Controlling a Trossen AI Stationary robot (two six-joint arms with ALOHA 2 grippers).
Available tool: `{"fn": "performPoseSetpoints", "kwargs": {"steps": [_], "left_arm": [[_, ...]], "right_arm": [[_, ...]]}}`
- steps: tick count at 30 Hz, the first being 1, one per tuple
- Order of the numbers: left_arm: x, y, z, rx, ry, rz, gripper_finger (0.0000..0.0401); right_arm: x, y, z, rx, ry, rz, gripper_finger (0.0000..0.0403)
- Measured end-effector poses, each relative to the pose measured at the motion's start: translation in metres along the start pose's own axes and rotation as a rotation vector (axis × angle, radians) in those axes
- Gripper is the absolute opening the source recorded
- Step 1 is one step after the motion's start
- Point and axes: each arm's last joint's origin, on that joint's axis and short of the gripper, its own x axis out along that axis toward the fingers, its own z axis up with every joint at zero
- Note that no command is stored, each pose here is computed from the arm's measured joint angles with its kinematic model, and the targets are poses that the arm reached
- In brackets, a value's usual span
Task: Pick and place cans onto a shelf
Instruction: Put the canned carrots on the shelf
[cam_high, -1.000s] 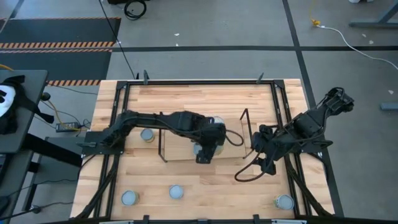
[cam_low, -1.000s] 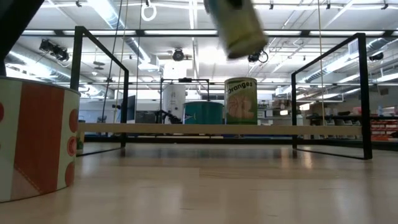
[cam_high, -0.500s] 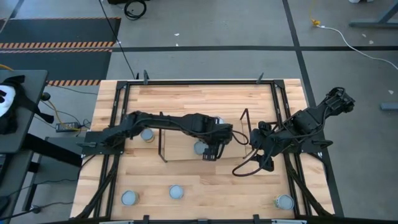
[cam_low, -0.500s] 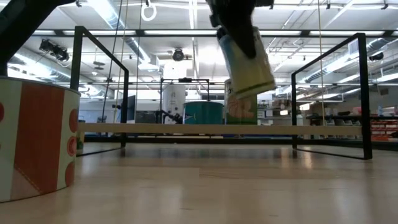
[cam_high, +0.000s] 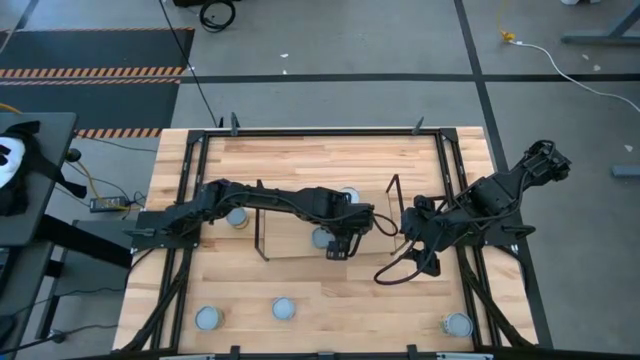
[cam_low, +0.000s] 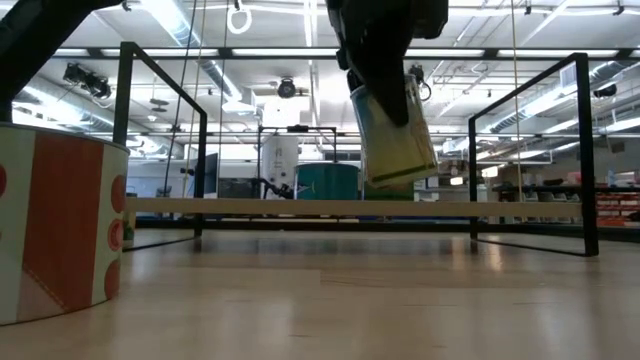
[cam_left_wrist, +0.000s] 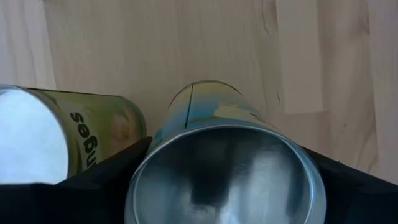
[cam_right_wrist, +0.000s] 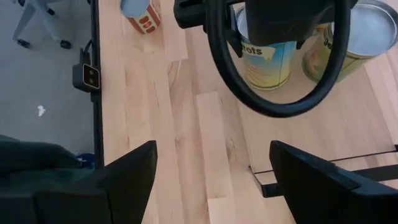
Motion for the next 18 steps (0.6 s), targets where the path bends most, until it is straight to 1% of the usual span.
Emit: {"fn": "performPoseSetpoints", "kwargs": {"steps": [3,7,13,18], "left_arm": [[0.0001,0.0001,0.002,-0.018,-0.021,0.001,0.0335],[0.0001,0.0006,0.0015,-0.028,-0.016,0.001,0.0349],[0.0,0.0003,0.0029,-0.021,-0.03,0.021,0.0352],[0.0,0.0007,0.0022,-0.022,-0.022,0.033,0.0352]], "right_arm": [[0.0,0.0011,0.0014,0.003,-0.014,0.012,0.0317],[-0.0001,0.0026,0.0032,0.004,-0.033,0.027,0.0324],[-0.0001,0.0026,0.0032,-0.016,-0.033,0.026,0.034],[-0.0001,0.0026,0.0032,-0.017,-0.033,0.026,0.0344]]}}
